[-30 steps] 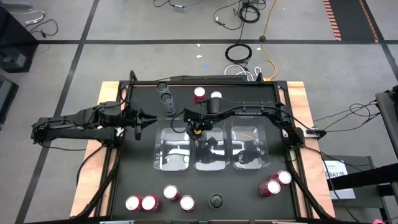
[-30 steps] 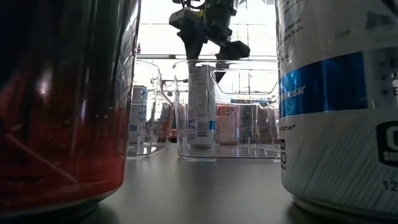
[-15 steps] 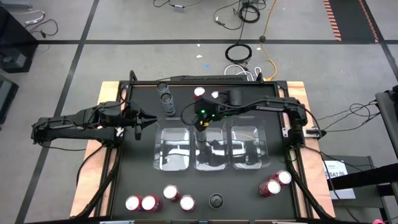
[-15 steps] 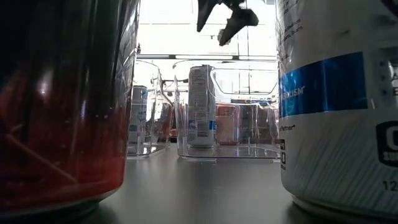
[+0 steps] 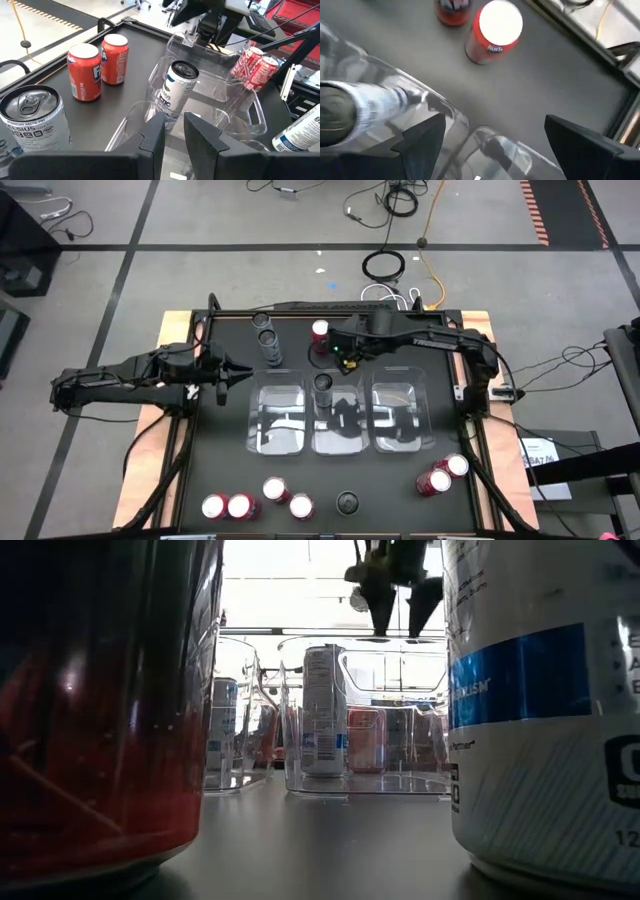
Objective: Sort soda cans
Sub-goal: Put the top right orange soda can into the right transparent bin
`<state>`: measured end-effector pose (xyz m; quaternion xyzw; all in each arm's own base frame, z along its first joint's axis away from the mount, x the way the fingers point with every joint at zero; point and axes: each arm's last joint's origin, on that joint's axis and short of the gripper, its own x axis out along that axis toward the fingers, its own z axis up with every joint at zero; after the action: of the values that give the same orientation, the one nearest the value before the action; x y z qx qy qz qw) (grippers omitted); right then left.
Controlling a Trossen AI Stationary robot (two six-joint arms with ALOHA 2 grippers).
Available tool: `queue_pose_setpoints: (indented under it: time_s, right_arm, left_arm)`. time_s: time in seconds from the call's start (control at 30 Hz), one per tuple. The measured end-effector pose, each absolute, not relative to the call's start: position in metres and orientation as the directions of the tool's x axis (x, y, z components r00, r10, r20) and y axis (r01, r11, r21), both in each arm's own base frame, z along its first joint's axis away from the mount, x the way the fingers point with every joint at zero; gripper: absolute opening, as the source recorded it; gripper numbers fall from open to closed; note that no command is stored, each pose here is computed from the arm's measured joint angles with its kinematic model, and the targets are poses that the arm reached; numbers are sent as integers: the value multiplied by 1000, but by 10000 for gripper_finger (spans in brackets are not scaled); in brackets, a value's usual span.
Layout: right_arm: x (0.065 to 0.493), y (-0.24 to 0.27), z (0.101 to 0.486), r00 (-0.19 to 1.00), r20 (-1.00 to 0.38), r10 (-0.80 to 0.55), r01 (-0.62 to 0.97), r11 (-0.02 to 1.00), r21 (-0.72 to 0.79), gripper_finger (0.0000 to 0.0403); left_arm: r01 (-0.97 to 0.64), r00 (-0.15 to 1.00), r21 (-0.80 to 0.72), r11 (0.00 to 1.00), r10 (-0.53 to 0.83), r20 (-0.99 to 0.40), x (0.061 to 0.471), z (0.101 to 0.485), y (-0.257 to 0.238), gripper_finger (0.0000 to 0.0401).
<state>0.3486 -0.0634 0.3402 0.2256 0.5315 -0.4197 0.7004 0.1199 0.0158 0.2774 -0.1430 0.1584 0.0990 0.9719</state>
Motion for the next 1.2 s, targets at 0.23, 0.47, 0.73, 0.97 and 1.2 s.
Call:
queue_pose_setpoints:
  time_s: [0.23,0.47,0.73,0.97,1.2]
  right_arm:
    - [348,-112,320,374,-888,-268,730,675,104,334]
    - [337,-156,304,430,-861,-270,627,776,69,334]
    - [330,-186,284,379,-900,-216,568,822,42,334]
    - [328,-191,282,408,-900,-156,500,863,77,334]
    - [327,-199,283,432,-887,-166,477,876,68,334]
  left_arm:
    - [-239,930,-252,938,147,-336,120,277,16,82]
    - [-239,930,-252,938,147,-336,120,277,16,82]
    - [-240,930,-252,937,147,-336,120,277,16,82]
    - [-240,930,-252,937,147,-336,120,277,16,82]
    - [-240,930,-253,937,148,-336,120,277,16,82]
